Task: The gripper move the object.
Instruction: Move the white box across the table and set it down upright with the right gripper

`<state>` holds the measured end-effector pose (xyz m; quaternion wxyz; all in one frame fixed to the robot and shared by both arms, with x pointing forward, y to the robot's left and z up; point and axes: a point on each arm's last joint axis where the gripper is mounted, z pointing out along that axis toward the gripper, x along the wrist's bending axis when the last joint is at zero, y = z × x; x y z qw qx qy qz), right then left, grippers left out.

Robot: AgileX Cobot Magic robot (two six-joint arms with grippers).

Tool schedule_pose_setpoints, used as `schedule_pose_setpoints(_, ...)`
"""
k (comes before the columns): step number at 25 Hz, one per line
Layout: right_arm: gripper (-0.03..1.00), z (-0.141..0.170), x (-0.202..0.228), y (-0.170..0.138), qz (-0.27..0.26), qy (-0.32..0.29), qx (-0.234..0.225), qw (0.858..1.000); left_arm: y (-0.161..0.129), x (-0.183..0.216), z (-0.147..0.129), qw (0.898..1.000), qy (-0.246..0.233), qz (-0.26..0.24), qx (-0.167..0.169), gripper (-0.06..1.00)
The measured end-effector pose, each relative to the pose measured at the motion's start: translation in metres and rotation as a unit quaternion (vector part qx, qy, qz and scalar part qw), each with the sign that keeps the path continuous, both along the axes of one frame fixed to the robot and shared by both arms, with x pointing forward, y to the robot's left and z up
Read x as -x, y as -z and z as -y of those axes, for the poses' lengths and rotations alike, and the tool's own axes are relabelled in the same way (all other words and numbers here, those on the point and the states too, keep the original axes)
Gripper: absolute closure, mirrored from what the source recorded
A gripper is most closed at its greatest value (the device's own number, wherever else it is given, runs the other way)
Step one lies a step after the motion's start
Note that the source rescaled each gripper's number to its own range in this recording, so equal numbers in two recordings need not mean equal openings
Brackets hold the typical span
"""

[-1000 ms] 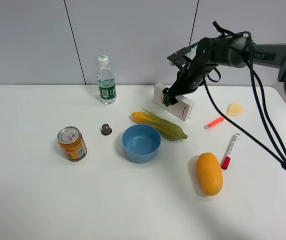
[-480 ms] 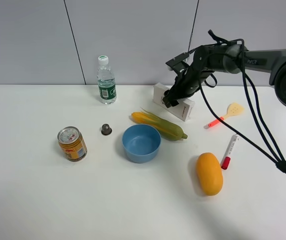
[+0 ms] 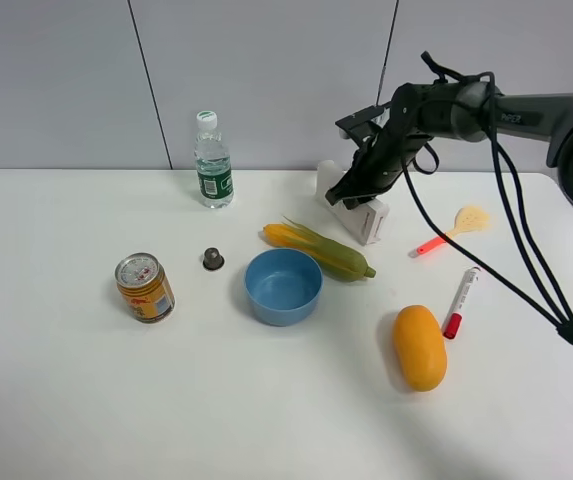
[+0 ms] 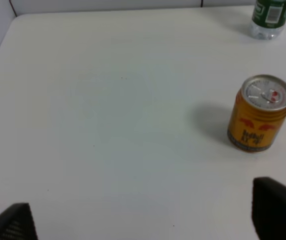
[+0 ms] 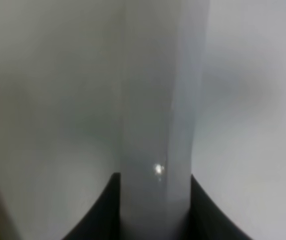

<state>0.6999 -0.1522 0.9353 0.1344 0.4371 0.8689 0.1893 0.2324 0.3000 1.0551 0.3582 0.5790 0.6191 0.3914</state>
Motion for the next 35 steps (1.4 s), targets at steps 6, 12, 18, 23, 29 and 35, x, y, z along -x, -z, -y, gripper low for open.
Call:
schedule_pose_setpoints(6, 0.97, 0.005, 0.032, -0.091, 0.023, -0.042, 0.004, 0.999, 0.000, 0.000, 0.000, 1.000, 0.000, 0.000, 0.000, -0.06)
schedule_pose_setpoints(12, 0.97, -0.020, 0.096, -0.169, 0.046, -0.205, 0.044, 0.977, 0.000, 0.000, 0.000, 1.000, 0.000, 0.000, 0.000, -0.06)
schedule_pose_setpoints(18, 0.97, -0.071, 0.148, -0.193, 0.057, -0.310, 0.043, 0.948, 0.000, 0.000, 0.000, 1.000, 0.000, 0.000, 0.000, -0.06)
schedule_pose_setpoints(23, 0.97, -0.117, 0.186, -0.193, 0.060, -0.384, 0.038, 0.921, 0.000, 0.000, 0.000, 1.000, 0.000, 0.000, 0.000, -0.06)
schedule_pose_setpoints(29, 0.97, -0.145, 0.216, -0.193, 0.060, -0.429, 0.031, 0.901, 0.000, 0.000, 0.000, 1.000, 0.000, 0.000, 0.000, -0.06)
schedule_pose_setpoints(35, 0.97, -0.162, 0.221, -0.179, 0.023, -0.429, -0.008, 0.903, 0.000, 0.000, 0.000, 1.000, 0.000, 0.000, 0.000, -0.06)
